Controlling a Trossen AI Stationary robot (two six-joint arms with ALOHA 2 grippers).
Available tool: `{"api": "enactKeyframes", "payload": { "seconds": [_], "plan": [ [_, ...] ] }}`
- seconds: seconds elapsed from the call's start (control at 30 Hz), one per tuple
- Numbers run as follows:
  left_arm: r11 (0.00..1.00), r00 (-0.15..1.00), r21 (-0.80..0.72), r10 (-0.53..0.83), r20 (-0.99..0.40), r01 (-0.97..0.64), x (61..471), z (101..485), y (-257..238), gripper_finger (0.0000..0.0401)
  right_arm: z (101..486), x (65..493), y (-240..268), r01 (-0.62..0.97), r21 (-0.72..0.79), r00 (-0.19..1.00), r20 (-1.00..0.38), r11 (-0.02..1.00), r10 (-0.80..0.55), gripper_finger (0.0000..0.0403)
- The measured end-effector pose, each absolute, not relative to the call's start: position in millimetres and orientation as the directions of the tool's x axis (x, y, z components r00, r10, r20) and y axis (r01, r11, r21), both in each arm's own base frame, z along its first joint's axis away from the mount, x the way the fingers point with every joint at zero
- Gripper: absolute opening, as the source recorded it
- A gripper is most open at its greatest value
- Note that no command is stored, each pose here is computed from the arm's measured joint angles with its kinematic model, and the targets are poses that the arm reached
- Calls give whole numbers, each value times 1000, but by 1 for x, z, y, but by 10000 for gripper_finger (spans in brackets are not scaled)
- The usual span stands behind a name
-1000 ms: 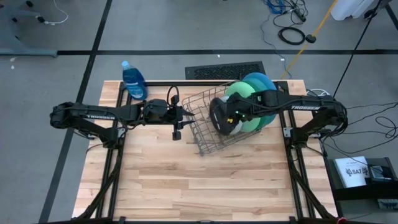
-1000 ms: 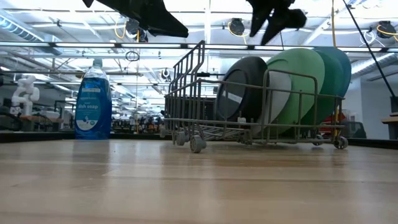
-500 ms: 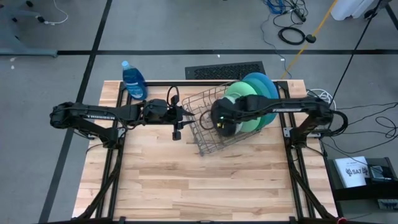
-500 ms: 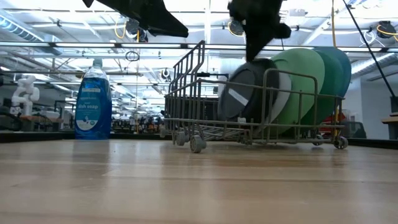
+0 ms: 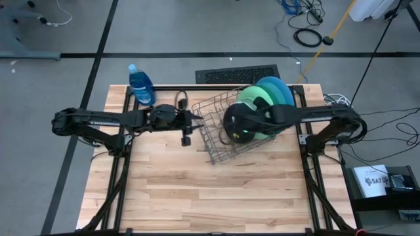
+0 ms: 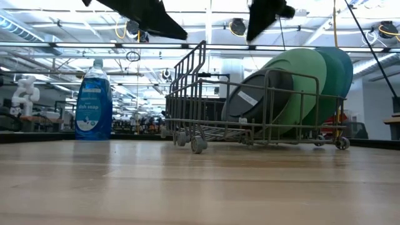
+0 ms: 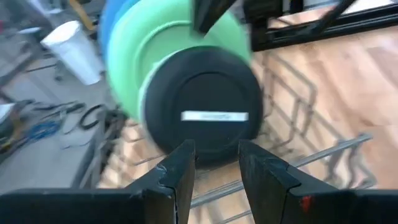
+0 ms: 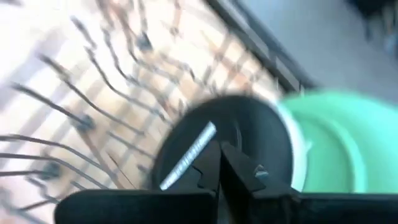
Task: Sort dishes
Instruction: Return to Home Position
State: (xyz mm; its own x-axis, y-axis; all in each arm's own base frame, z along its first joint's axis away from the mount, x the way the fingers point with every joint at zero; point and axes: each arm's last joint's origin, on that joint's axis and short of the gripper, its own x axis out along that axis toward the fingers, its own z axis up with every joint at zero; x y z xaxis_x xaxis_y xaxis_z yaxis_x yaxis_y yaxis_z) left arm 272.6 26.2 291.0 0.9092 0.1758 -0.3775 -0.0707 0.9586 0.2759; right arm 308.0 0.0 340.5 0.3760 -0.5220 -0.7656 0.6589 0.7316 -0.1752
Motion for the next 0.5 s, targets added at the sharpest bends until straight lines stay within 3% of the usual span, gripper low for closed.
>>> {"api": "enactKeyframes", "payload": {
  "seconds": [0.13, 0.27, 0.4, 0.5],
  "plan": [
    [950, 932, 273, 229, -282, -151, 250, 314, 26, 127, 375, 284, 25, 574, -184, 543, -644, 798, -539, 1],
    [947, 956, 265, 235, -176, -184, 212, 318, 23, 127, 393, 255, 46, 421, -188, 744, -488, 887, -456, 1],
    [948, 970, 206, 241, 31, -242, 170, 295, 21, 127, 365, 223, 54, 209, -163, 905, -342, 964, -254, 1],
    [966, 969, 105, 226, 103, -236, 144, 261, 18, 127, 326, 191, 50, 132, -125, 963, -217, 983, -157, 0]
  ]
}}
